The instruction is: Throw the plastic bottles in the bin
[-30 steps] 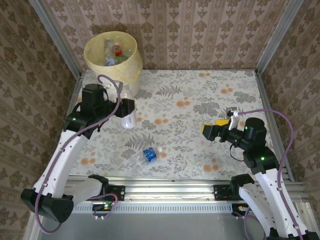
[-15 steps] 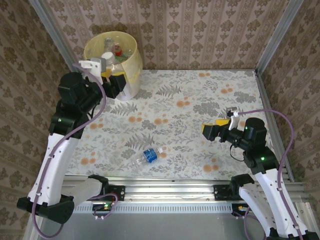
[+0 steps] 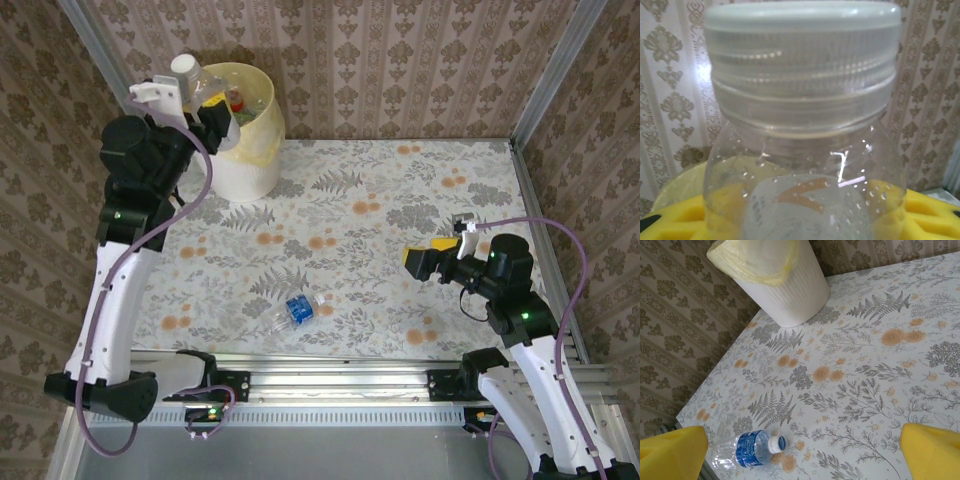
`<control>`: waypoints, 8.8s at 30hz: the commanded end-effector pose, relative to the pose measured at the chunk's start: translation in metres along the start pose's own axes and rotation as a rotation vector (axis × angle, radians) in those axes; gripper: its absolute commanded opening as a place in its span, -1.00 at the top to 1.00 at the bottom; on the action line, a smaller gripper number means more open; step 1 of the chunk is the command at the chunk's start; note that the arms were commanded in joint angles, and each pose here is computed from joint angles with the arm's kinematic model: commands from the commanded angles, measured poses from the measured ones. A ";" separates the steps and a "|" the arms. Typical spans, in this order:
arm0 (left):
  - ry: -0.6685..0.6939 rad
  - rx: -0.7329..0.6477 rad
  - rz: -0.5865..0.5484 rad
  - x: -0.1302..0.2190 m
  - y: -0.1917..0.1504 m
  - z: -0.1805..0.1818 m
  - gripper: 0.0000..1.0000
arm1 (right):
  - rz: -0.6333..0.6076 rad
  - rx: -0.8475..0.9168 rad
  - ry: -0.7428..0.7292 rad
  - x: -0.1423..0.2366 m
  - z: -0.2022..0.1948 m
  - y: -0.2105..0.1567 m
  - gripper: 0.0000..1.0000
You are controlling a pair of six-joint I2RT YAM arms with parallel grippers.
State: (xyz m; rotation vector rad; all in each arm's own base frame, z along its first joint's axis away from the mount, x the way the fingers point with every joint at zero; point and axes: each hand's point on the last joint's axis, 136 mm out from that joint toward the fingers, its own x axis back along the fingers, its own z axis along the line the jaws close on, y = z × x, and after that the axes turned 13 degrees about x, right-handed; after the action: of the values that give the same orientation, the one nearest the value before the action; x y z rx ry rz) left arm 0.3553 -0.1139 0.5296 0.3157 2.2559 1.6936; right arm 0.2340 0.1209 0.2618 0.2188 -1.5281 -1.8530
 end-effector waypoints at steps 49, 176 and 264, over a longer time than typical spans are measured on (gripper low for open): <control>0.137 -0.169 0.384 -0.011 -0.036 0.027 -1.00 | -0.005 0.013 -0.005 -0.002 0.000 0.010 -1.00; -0.130 0.069 0.014 -0.032 -0.040 -0.006 -0.01 | -0.083 0.046 0.075 0.004 0.017 0.021 -1.00; 0.368 -0.067 0.313 0.048 -0.382 0.222 -1.00 | 0.050 0.347 -0.828 -0.059 -0.225 -0.057 -1.00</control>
State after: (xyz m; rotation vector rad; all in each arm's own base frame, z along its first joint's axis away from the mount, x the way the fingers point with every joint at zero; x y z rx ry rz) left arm 0.3872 0.0028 0.0884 0.3570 2.5172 2.2244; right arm 0.3783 -0.0310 0.1201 -0.6075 -2.3581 -1.6908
